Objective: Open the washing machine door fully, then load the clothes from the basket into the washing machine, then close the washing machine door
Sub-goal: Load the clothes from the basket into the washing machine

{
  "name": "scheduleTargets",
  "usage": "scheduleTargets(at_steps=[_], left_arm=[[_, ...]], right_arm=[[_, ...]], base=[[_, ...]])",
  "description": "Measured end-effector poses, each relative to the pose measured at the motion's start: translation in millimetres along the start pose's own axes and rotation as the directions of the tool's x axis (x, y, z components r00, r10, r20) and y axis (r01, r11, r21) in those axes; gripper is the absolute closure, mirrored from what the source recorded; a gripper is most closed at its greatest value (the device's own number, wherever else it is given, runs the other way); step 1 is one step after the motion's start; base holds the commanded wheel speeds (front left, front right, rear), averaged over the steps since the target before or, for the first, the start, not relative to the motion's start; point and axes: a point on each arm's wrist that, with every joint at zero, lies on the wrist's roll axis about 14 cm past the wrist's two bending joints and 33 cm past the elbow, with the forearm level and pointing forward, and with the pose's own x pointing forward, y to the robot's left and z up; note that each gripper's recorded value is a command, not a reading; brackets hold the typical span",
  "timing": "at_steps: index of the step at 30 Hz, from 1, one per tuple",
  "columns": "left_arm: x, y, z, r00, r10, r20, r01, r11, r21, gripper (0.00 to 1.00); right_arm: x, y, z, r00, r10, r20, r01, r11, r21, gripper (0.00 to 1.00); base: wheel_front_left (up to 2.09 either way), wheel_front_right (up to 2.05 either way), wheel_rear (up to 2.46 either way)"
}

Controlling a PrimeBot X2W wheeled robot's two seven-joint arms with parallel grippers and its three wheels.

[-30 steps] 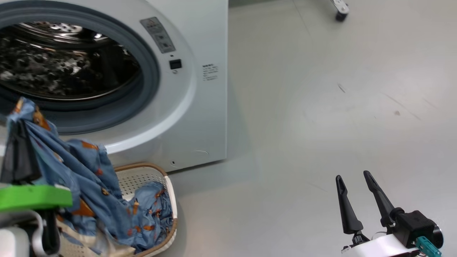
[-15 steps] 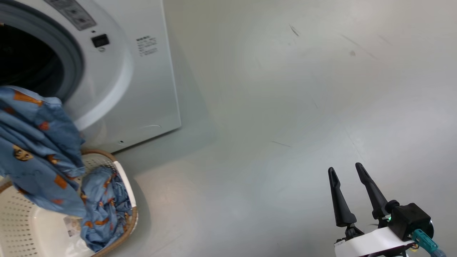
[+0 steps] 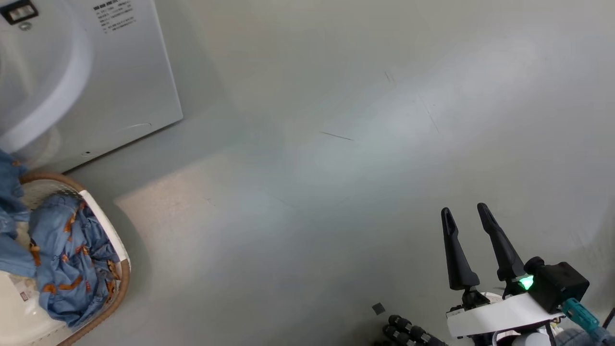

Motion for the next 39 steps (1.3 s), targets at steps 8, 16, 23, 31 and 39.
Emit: scheduleTargets(at_steps=[8, 16, 23, 31, 39], left_arm=[[37.1, 16.8, -50.1, 0.997, 0.065, -0.052, -0.069, 0.994, -0.088, 1.00], [54.0, 17.3, -74.1, 0.995, 0.075, -0.061, -0.081, 0.990, -0.115, 1.00], [65.0, 28.3, -42.1, 0.993, 0.105, 0.056, -0.096, 0.986, -0.137, 1.00], [70.1, 34.5, -35.4, 0.989, 0.117, 0.087, -0.105, 0.987, -0.125, 1.00], [63.5, 26.9, -73.9, 0.995, 0.087, -0.057, -0.091, 0.994, -0.065, 0.89]], right_arm=[[26.0, -5.5, -4.7, 0.999, -0.029, -0.018, 0.029, 0.999, -0.022, 0.00], [30.1, -11.3, -16.1, 0.997, -0.055, -0.056, 0.053, 0.998, -0.039, 0.00], [31.4, -8.7, -18.0, 0.997, -0.046, -0.062, 0.043, 0.998, -0.044, 0.00], [31.5, -12.2, -16.6, 0.997, -0.059, -0.057, 0.056, 0.997, -0.053, 0.00], [33.2, -9.7, -16.5, 0.997, -0.048, -0.054, 0.045, 0.998, -0.052, 0.00]], base=[[0.00, 0.00, 0.00], [0.00, 0.00, 0.00], [0.00, 0.00, 0.00], [0.00, 0.00, 0.00], [0.00, 0.00, 0.00]])
